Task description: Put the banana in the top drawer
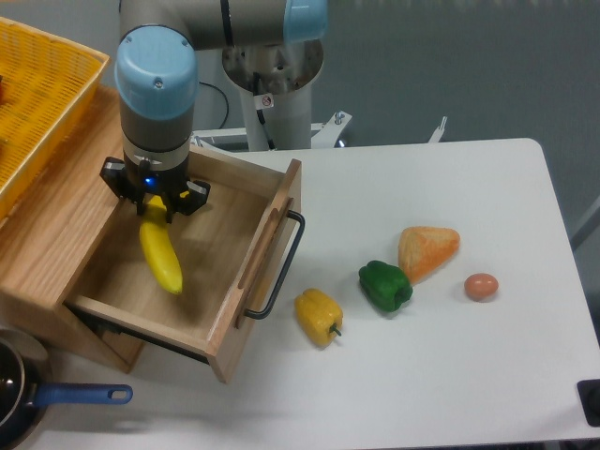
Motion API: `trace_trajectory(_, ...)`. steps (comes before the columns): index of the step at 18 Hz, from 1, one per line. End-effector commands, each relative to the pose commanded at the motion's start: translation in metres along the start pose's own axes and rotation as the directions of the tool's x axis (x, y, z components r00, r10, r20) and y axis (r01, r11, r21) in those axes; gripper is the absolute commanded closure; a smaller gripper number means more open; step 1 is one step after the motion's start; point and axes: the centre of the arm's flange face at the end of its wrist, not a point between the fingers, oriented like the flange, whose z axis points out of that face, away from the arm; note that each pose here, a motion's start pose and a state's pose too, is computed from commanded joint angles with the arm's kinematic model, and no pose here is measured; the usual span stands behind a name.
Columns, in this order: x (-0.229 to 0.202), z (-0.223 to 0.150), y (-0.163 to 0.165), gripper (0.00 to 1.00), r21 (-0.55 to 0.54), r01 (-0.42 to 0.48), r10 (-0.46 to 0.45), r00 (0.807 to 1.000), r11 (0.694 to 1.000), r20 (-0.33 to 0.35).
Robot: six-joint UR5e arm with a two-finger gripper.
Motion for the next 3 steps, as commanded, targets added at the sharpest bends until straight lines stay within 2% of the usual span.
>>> trace_trajectory(3,-0.0022,0.0004,-0.0003,0.55,-0.001,-0.007,0.007,1.0,1.0,0.001)
